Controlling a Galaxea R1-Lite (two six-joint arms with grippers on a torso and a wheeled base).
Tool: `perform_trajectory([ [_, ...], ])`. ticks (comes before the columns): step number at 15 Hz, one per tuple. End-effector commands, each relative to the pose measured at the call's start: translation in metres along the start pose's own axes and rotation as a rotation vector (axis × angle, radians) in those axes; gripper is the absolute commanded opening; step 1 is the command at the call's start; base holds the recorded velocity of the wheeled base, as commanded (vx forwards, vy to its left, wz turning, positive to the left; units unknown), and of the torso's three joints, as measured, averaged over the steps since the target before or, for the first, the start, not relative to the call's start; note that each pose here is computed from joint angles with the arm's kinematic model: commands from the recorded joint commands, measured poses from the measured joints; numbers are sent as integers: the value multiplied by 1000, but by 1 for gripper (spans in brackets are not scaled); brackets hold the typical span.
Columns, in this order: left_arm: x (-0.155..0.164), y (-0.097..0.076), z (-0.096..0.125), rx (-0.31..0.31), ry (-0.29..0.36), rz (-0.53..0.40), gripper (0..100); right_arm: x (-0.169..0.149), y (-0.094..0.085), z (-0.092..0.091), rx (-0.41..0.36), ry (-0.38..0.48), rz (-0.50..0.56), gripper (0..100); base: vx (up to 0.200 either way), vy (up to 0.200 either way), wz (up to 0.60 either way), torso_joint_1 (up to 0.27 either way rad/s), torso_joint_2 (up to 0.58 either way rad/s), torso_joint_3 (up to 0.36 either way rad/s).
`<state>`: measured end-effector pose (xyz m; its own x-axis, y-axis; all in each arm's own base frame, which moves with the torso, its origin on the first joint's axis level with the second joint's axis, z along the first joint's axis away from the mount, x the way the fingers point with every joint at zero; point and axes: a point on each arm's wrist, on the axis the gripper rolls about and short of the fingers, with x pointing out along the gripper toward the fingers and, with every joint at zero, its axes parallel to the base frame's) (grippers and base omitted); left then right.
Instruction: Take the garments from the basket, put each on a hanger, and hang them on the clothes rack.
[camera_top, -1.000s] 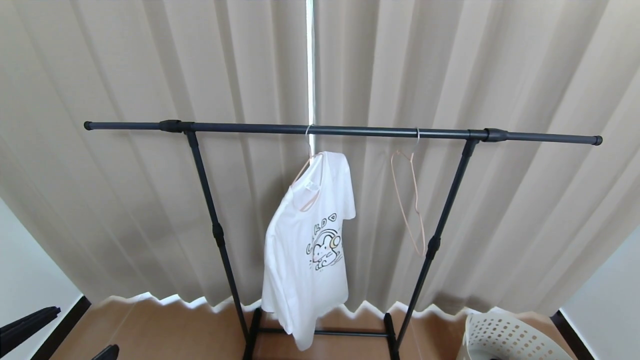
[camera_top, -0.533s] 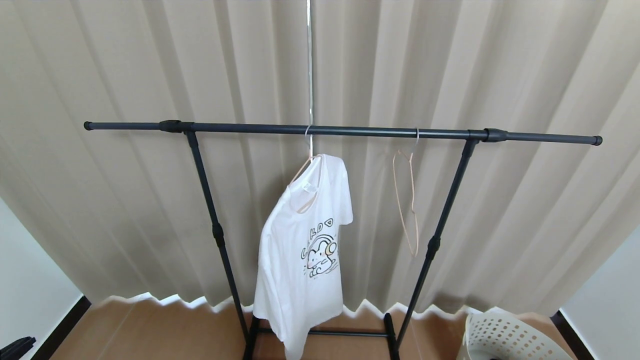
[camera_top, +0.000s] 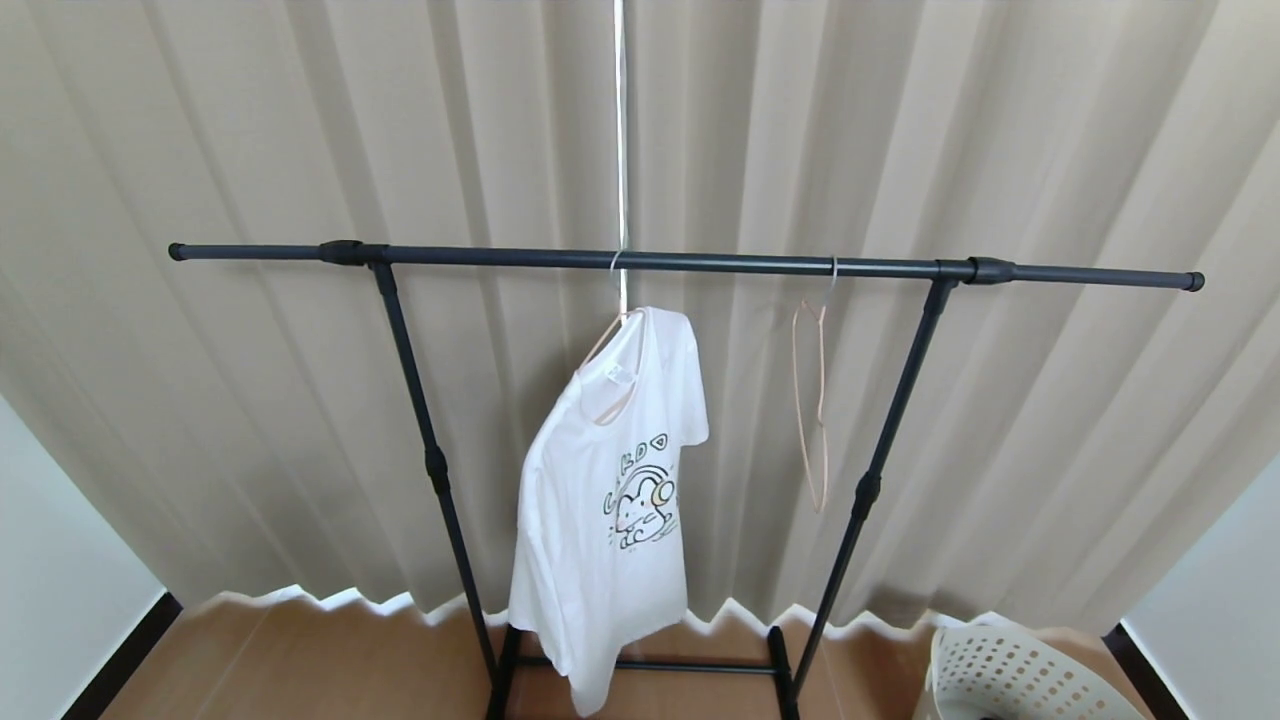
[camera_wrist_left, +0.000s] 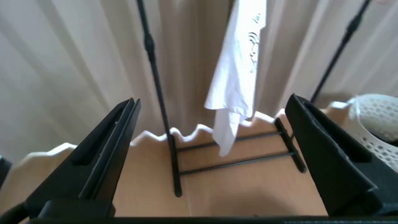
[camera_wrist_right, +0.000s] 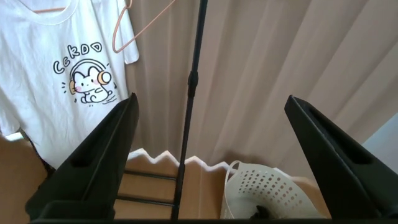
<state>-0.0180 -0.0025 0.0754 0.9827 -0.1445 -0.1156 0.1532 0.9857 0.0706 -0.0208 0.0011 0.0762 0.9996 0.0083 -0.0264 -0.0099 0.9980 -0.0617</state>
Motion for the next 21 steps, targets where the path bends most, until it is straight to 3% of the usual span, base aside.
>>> perform_trajectory([
  [1,-6,-1,-2,3,-74,39,100,-2,0,-1,3,-27,12,100,0,0,0,0,0,0],
  [2,-6,1,-2,-28,-73,95,100,-2,0,0,8,-30,13,100,0,0,0,0,0,0],
  [7,-6,3,-2,-79,-70,188,100,-2,-1,-1,53,-29,-20,100,0,0,0,0,0,0],
  [13,-6,1,-1,-79,-77,130,100,-2,0,-1,40,-29,17,100,0,0,0,0,0,0],
  [21,-6,1,-1,-79,-77,129,100,-2,0,-1,41,-29,21,100,0,0,0,-42,92,55],
])
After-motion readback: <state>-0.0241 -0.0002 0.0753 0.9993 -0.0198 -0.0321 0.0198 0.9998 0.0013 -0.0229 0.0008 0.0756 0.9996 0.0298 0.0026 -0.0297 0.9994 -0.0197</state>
